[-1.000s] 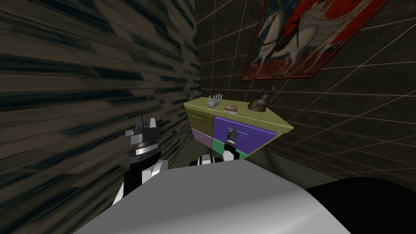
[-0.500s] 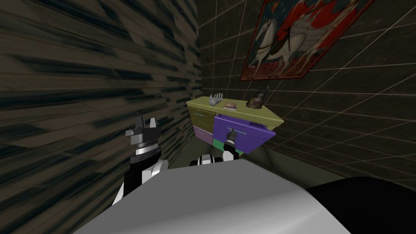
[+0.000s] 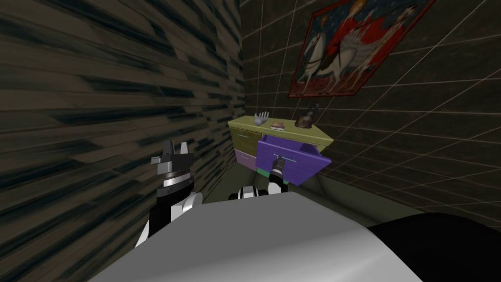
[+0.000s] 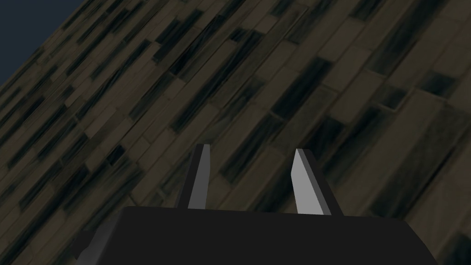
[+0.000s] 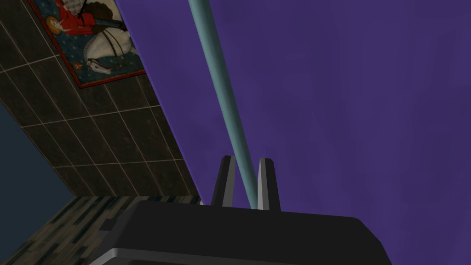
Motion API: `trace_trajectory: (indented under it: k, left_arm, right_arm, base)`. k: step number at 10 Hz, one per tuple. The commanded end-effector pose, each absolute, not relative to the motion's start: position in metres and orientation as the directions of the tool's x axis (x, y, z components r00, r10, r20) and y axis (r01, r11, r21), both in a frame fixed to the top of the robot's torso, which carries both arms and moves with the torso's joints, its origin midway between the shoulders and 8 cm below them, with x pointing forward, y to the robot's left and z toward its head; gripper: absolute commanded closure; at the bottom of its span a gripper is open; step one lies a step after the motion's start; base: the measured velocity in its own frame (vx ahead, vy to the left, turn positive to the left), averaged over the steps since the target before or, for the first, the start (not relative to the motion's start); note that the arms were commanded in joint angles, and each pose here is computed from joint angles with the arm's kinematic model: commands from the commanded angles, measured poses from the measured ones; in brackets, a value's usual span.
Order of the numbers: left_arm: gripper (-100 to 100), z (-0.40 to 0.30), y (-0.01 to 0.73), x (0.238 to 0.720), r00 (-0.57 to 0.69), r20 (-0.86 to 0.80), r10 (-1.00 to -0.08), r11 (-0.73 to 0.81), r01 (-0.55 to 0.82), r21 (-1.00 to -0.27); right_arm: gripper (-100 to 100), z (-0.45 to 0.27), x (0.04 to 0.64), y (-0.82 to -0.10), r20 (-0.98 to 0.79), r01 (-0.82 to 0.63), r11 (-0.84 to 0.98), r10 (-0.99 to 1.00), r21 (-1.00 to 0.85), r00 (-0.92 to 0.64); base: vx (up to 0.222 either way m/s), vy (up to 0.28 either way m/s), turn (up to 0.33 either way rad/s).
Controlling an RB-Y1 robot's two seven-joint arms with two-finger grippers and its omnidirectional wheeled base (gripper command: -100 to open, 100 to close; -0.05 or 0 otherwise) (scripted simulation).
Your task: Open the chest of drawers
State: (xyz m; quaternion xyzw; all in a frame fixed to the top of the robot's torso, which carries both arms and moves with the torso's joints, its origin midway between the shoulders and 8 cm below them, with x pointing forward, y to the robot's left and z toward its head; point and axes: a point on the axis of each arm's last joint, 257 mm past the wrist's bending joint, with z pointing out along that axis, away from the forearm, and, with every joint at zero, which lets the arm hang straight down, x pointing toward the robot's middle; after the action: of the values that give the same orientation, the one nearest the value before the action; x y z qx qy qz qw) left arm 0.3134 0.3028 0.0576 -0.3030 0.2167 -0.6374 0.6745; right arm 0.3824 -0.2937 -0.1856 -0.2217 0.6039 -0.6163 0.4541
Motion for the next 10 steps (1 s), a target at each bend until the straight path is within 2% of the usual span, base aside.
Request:
trace_trajectory:
  k: [1,2,10]
  left_arm:
    - [0,0.058,0.303,0.313,0.094,0.094,-0.991,0.004,0.728,-0.685]
    - [0,0.058,0.303,0.313,0.094,0.094,-0.991,0.004,0.728,-0.685]
    - [0,0.058,0.303,0.313,0.094,0.094,-0.991,0.004,0.728,-0.685]
  right_arm:
    - [100,-0.184,0.382,-0.293,-0.276,0.294,0.141,-0.828,-0.945,-0.489]
    - [-100,-0.178,0.385,-0.286,-0.276,0.285,0.147,-0.828,-0.947,-0.488]
    - [-100,-0.140,0.397,-0.266,-0.277,0.283,0.153,-0.836,-0.947,-0.474]
  base:
    - [-0.077,0.059,-0.011]
    - [-0.023,-0.002,-0.040]
    - [-0.009,-0.023,-0.021]
